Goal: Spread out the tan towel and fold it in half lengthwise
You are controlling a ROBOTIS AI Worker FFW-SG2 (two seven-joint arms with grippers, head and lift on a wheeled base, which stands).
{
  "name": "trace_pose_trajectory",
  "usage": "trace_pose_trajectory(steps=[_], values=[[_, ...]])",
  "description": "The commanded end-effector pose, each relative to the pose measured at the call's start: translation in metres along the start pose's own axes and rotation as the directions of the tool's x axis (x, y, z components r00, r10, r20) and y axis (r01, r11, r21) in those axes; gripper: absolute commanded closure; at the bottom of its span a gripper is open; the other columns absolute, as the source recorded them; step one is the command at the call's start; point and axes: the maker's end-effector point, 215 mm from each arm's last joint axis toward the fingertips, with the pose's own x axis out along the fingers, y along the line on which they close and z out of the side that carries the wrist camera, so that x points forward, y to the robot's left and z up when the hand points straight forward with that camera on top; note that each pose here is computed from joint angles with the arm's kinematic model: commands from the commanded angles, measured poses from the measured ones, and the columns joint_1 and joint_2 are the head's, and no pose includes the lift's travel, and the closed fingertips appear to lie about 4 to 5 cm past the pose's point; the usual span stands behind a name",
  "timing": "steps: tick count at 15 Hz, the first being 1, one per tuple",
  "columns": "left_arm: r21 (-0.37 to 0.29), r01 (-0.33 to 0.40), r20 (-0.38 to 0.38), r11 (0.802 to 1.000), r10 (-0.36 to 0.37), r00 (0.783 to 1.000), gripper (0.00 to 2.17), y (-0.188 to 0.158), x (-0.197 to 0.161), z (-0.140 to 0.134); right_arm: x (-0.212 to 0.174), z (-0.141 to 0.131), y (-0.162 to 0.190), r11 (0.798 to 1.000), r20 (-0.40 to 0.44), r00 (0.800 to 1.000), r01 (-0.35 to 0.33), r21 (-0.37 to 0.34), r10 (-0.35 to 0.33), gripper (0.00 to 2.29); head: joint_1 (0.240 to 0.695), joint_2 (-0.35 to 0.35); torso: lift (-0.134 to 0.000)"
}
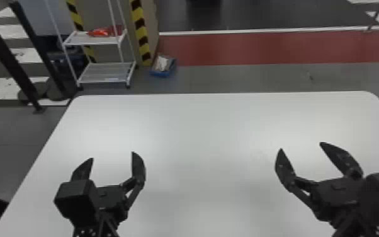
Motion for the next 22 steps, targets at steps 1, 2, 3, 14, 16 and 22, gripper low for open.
trace_pose_trajectory(steps=[1,2,3,14,16,22], values=[[-0.003,0.0,-0.001,1.0,0.0,1.0,0.05,-0.0002,-0.0008,0.0004,-0.0013,-0.0003,0.0004,1.0,-0.001,1.0,0.0,0.001,0.0,0.08,0.695,0.091,-0.123],[-0.003,0.0,-0.002,1.0,0.0,1.0,0.05,-0.0001,-0.0013,-0.0003,-0.0017,-0.0011,0.0004,1.0,-0.004,1.0,0.0,0.002,0.0,0.08,0.695,0.091,-0.123],[-0.004,0.003,-0.001,1.0,-0.003,1.0,0.05,-0.0012,-0.0014,0.0006,-0.0017,0.0007,0.0004,1.0,0.001,1.0,0.0,0.001,0.0,0.08,0.695,0.09,-0.123],[0.0,0.006,-0.003,1.0,-0.006,1.0,0.05,-0.0025,-0.0038,-0.0001,-0.0052,-0.0005,0.0013,1.0,-0.001,1.0,0.0,0.001,0.0,0.08,0.695,0.088,-0.123],[0.0,0.006,-0.003,1.0,-0.006,1.0,0.05,-0.0025,-0.0038,-0.0001,-0.0052,0.0012,0.0012,1.0,0.002,1.0,0.0,0.0,0.0,0.08,0.695,0.088,-0.123],[0.0,0.006,-0.005,1.0,-0.006,1.0,0.05,-0.0025,-0.0038,-0.0009,-0.0053,0.0012,0.0004,1.0,0.003,1.0,0.001,0.001,-0.001,0.08,0.695,0.088,-0.123]])
